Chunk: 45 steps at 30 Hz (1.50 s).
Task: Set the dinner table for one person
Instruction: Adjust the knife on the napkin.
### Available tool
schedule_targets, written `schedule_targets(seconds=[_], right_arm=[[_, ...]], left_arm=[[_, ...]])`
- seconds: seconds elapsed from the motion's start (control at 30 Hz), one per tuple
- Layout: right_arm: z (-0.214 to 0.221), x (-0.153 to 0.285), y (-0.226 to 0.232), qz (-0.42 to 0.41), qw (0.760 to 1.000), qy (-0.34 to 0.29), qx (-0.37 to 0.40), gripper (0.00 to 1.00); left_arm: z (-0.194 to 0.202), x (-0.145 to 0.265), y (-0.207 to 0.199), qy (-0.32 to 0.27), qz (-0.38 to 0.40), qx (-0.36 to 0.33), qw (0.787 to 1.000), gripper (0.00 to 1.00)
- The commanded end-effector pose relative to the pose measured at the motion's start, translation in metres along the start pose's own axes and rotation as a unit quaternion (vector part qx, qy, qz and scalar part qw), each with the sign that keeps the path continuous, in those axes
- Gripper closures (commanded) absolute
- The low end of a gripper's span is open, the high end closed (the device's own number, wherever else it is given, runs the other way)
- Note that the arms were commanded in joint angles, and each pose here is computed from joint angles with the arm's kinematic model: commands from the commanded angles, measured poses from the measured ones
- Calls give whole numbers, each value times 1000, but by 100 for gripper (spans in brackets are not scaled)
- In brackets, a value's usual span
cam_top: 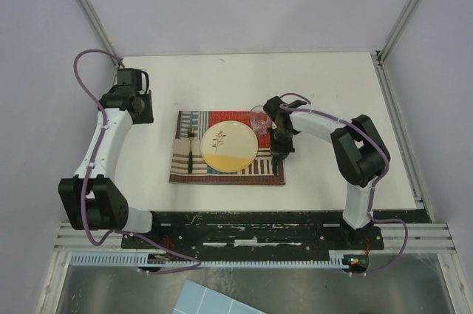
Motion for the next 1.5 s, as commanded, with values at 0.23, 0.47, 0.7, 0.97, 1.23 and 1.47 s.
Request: schedule_targets(seconds=[0.23,0.47,0.7,0.97,1.23,1.47], right_arm=[[-4,3,2,-1,1000,3,9,99],[-7,2,5,-10,1000,4,13,88],[-6,-1,4,-11,1000,6,12,85],[-5,-1,4,-16,1000,10,17,74],[-4,2,5,-21,1000,5,14,72],[-6,12,4,-13,1000,-1,25,72]], left_arm=[[-12,8,3,-35,4,-3,999,57],[-12,8,3,-35,3,-4,999,57],[-10,9,3,-34,2,-4,999,57],[-10,8,3,-34,2,-4,999,57],[-11,6,2,-30,4,-4,1000,57],[-12,8,4,-35,-1,-4,999,58]])
Point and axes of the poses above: each gripper's point midway between its finger pads, its own x axis back along the fingers, its own y axis along the line the jaws close on, z = x × y, the point moved 9 cm from there along x, back along the fingers, and after that the axes turned 2 degrees about x, right-handed, at the moved point
